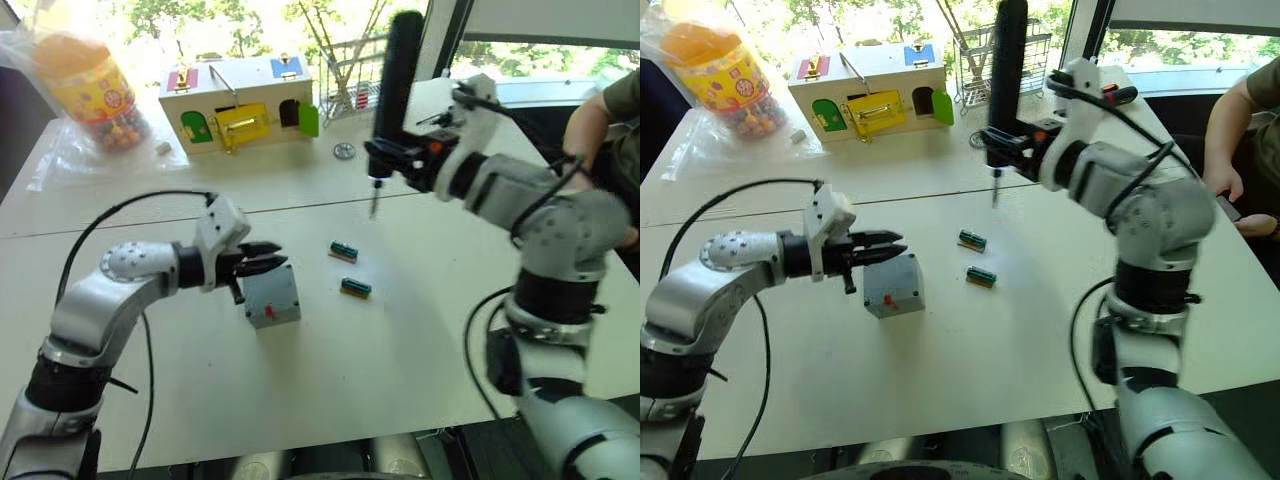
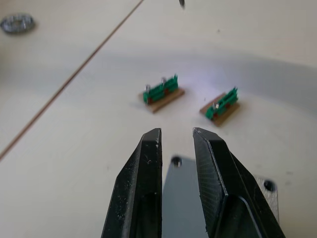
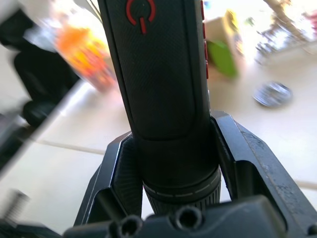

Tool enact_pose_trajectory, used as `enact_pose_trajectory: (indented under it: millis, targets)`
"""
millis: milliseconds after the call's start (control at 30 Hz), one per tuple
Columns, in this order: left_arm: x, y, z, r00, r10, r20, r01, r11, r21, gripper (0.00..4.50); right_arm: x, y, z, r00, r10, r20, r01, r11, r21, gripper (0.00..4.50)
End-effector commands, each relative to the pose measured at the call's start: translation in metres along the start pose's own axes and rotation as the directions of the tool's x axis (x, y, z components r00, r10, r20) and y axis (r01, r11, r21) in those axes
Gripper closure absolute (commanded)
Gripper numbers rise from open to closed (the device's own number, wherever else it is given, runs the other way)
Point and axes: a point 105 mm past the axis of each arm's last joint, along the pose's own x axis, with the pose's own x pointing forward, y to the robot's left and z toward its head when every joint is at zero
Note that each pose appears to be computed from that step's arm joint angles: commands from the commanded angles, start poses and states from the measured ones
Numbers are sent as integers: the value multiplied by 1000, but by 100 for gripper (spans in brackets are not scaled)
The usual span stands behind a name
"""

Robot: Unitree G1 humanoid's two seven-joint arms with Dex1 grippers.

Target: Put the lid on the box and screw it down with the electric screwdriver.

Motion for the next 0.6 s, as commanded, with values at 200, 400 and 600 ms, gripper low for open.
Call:
enact_pose_trajectory:
  millis: [200,400,600]
  targets:
    - [17,-25,-17,958,-239,-162,264,951,161,351,-34,-32,-69,911,14,-413,40,992,123,280]
    - [18,-36,-20,939,-308,-157,329,934,138,351,-37,-37,-98,859,95,-503,38,968,247,280]
    - [19,-45,-22,929,-340,-145,358,926,123,351,-34,-47,-115,815,84,-573,106,951,290,280]
